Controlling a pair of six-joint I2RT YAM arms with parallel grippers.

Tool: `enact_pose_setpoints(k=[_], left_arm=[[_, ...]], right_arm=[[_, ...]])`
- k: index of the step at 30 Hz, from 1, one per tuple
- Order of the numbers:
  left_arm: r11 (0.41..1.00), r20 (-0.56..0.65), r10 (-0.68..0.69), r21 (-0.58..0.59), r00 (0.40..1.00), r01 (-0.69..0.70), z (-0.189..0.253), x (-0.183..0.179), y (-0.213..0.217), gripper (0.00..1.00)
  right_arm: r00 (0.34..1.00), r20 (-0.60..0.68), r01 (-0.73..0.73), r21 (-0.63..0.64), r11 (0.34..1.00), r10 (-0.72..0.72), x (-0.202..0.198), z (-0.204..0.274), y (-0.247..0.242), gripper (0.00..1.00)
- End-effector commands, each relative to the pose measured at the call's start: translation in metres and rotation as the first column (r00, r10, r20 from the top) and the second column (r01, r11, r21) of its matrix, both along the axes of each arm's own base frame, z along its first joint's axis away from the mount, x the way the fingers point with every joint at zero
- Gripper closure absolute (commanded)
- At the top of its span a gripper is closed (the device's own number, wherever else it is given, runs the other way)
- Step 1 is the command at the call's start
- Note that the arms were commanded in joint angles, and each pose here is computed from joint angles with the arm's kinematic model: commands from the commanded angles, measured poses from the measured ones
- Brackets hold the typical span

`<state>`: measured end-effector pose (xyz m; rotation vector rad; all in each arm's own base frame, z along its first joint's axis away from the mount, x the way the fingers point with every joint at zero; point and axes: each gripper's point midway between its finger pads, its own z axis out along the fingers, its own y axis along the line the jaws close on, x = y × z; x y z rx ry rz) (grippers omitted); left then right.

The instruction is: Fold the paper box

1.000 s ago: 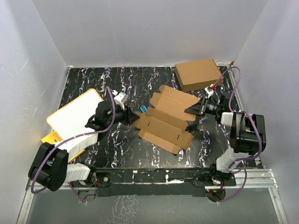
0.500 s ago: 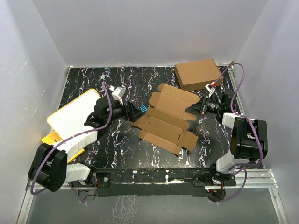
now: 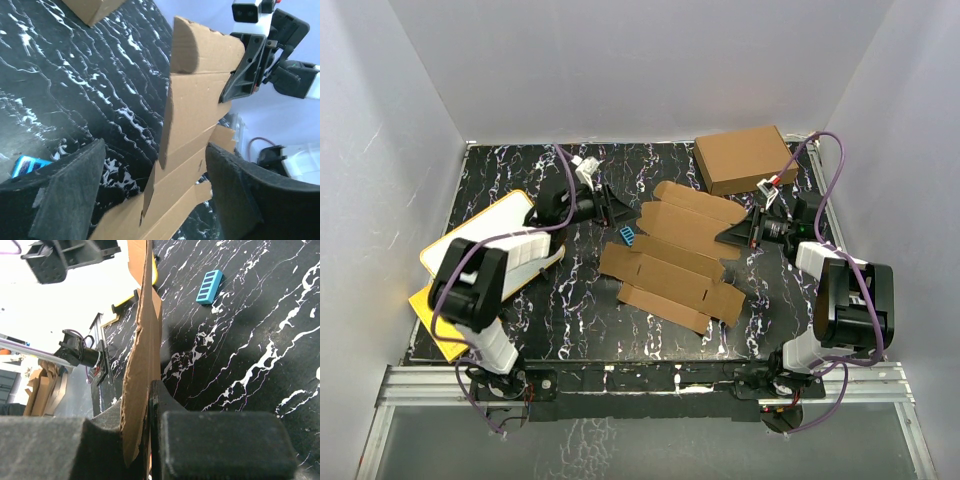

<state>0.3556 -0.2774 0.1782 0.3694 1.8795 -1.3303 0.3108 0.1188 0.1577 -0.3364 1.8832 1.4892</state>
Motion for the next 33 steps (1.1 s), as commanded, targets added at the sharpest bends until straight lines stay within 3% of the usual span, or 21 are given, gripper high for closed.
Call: enact_pose_setpoints(k=[1,6,14,18,22,25,27,33], left_arm=[[0.969,0.008,-0.197,-0.15,0.98,0.196,0.028,0.0,-0.022,0.27],[0.944,0.019,-0.25,-0.218,0.968,0.248,0.03,-0.001,-0.034,0.39],[0.938,0.007,-0.31,-0.159,0.951,0.307,0.013,-0.011,-0.054,0.56],[0.94,-0.001,-0.32,-0.127,0.947,0.318,0.004,-0.011,-0.056,0.72],[0.941,0.024,-0.325,-0.09,0.945,0.326,0.002,-0.013,-0.054,0.98],[0.943,0.079,-0.328,-0.034,0.941,0.332,0.003,-0.015,-0.05,1.0],[0.941,0.116,-0.338,0.016,0.934,0.338,0.004,-0.016,-0.047,1.0],[0.91,0.2,-0.413,0.135,0.889,0.392,0.007,-0.024,-0.04,1.0]], right_arm=[[0.983,0.177,-0.048,-0.038,0.998,0.055,0.004,0.027,0.003,0.92],[0.98,0.188,-0.06,-0.045,0.997,0.068,0.003,0.028,0.006,0.92],[0.974,0.205,-0.085,-0.063,0.994,0.097,0.001,0.029,0.013,0.92],[0.97,0.216,-0.095,-0.067,0.993,0.107,0.0,0.03,0.014,0.92],[0.967,0.227,-0.104,-0.072,0.992,0.118,-0.001,0.031,0.015,0.92],[0.962,0.24,-0.112,-0.082,0.99,0.129,-0.001,0.032,0.015,0.9],[0.957,0.258,-0.11,-0.102,0.989,0.133,0.003,0.033,0.014,0.82],[0.943,0.293,-0.102,-0.184,0.978,0.154,0.007,0.034,0.009,0.43]])
